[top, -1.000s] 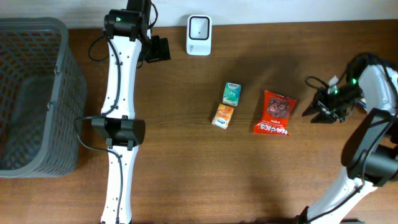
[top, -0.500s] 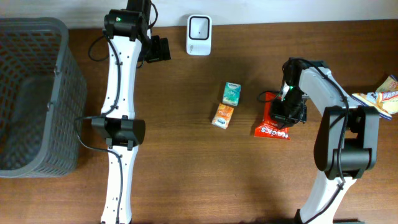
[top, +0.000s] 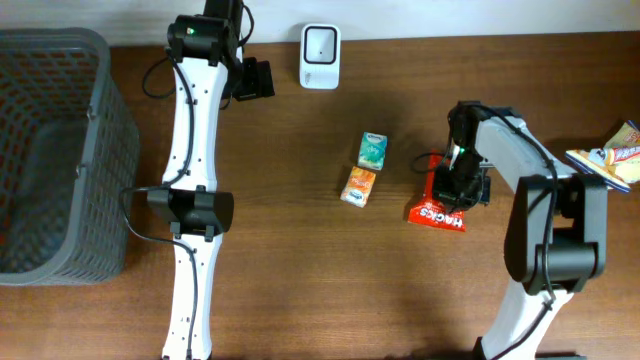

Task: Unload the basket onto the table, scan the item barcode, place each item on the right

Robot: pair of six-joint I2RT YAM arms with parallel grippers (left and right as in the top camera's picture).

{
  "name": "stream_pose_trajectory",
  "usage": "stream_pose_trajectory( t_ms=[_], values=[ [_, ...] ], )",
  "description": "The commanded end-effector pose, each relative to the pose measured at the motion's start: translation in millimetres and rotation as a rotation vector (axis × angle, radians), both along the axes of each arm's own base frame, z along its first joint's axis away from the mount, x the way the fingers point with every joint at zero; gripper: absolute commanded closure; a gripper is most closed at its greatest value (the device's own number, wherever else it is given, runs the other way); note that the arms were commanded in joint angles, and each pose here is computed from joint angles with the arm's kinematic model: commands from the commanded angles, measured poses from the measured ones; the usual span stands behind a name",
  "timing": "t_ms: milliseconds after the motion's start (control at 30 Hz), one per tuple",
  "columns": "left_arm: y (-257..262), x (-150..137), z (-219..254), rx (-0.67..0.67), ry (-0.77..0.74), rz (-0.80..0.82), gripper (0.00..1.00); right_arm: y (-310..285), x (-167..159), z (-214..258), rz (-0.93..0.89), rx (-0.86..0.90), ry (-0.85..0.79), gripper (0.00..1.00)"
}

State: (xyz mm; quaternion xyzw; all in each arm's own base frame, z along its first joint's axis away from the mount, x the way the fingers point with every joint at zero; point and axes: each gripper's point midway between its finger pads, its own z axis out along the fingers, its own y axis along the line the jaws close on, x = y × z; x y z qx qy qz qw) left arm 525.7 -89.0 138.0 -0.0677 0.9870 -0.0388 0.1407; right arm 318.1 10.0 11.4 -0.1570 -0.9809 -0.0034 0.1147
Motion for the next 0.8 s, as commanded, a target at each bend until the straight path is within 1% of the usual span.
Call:
stream_pose_trajectory(
  t_ms=[0, 67, 100, 133, 167, 200, 233, 300, 500, 533, 567, 600, 667, 700, 733, 767],
  values=[
    [0, 0, 3, 0.007, -0.008, -0.006, 0.01, 1, -12, -6, -0.021, -0.02, 0.058, 0.96],
    [0, 0, 3, 0.007, -0.008, -0.006, 0.01, 1, -5, 9, -0.021, -0.02, 0.057, 0.95],
    [0, 0, 3, 0.007, -0.008, -0.006, 0.01, 1, 2, 22, -0.021, -0.02, 0.045, 0.92],
    [0, 0, 3, 0.007, -0.008, -0.006, 0.01, 1, 8, 30, -0.021, -0.018, 0.032, 0.84],
    [0, 0, 3, 0.007, -0.008, -0.006, 0.01, 2, 11, 34, -0.021, -0.015, 0.023, 0.72],
    [0, 0, 3, 0.007, -0.008, -0.006, 0.01, 3, 16, 38, -0.019, -0.015, 0.009, 0.41],
    [0, 0, 3, 0.007, -0.008, -0.006, 0.01, 3, 17, 38, -0.018, -0.015, 0.005, 0.01],
    [0, 0, 3, 0.007, -0.008, -0.006, 0.01, 3, 16, 34, -0.019, -0.015, 0.007, 0.01],
    [0, 0, 3, 0.007, -0.008, -0.006, 0.01, 3, 28, 4, -0.067, -0.023, -0.077, 0.02],
    [0, 0, 3, 0.007, -0.008, -0.006, 0.01, 3, 30, 2, -0.067, -0.022, -0.084, 0.1],
    [0, 0, 3, 0.007, -0.008, -0.006, 0.01, 3, 32, 1, -0.067, -0.021, -0.094, 0.21],
    [0, 0, 3, 0.007, -0.008, -0.006, 0.01, 3, 35, 0, -0.067, -0.021, -0.109, 0.46],
    [0, 0, 3, 0.007, -0.008, -0.006, 0.01, 3, 43, 0, -0.068, -0.018, -0.139, 0.51],
    [0, 0, 3, 0.007, -0.008, -0.006, 0.01, 7, 50, -1, -0.069, 0.0, -0.167, 0.62],
    [0, 0, 3, 0.007, -0.008, -0.006, 0.01, 10, 55, -1, -0.07, 0.019, -0.189, 0.69],
    [0, 0, 3, 0.007, -0.008, -0.006, 0.01, 16, 63, 0, -0.068, 0.047, -0.22, 0.72]
  ],
)
